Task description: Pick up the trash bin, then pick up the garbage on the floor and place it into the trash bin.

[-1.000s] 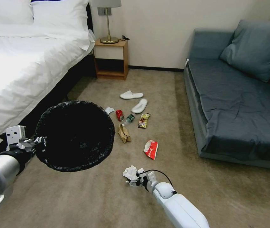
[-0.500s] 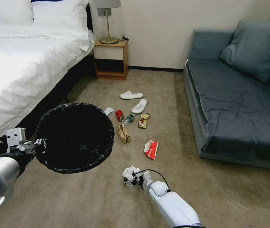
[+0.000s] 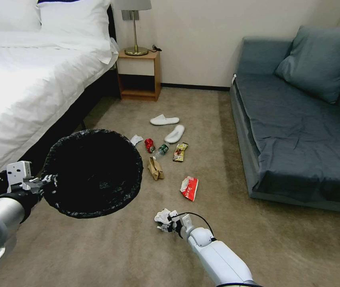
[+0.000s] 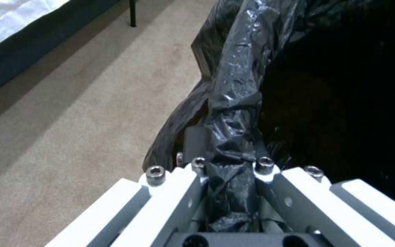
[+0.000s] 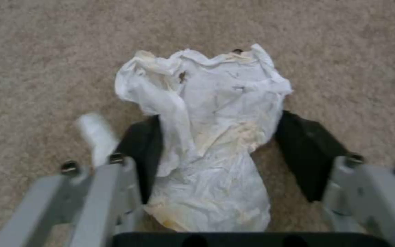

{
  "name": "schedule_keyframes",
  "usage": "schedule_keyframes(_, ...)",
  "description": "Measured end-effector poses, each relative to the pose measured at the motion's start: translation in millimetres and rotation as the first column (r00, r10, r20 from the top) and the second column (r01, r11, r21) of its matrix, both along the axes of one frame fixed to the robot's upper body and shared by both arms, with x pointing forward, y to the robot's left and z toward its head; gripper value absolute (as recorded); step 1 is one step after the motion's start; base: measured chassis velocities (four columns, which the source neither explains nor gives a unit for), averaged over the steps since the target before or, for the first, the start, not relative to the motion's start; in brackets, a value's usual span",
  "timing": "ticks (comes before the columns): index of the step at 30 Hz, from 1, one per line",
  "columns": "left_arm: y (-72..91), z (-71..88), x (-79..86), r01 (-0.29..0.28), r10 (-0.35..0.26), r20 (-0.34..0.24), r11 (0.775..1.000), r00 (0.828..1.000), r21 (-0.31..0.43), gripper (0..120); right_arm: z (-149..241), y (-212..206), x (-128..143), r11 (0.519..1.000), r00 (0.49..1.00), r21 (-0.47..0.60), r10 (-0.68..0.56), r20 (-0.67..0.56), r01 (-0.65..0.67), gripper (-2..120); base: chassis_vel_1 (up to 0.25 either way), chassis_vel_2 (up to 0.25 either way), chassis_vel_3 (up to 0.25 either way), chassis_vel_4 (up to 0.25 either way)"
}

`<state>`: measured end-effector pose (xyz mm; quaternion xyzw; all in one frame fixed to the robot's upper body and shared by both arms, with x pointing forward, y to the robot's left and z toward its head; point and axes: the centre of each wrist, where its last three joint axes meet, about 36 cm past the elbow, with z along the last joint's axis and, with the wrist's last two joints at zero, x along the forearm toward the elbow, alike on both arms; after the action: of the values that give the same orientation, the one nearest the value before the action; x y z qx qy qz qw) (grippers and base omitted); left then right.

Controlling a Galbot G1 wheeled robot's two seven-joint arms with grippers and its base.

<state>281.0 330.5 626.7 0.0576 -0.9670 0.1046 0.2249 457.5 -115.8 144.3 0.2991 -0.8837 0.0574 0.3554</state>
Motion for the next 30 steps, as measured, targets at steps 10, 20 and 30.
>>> schedule_keyframes(10,-1.1,-1.0,0.4,0.006,-0.006,-0.003,1.000,1.000,-0.004,2,0,-3,-6,0.999,0.999,0.014,-0.035,-0.008,0.035,17,0.000,0.000,0.000,0.000)
schedule_keyframes(20,-3.3,-1.8,1.5,0.015,-0.016,-0.006,1.000,1.000,-0.006,2,20,-17,-7,0.978,0.980,0.066,-0.197,-0.018,0.198,0,0.000,0.000,0.000,0.000)
schedule_keyframes(30,-11.9,-7.8,4.9,0.052,-0.052,-0.025,0.999,0.998,-0.002,2,139,-76,-12,0.917,0.927,0.229,-0.359,0.109,0.328,0,0.000,0.000,0.000,0.000)
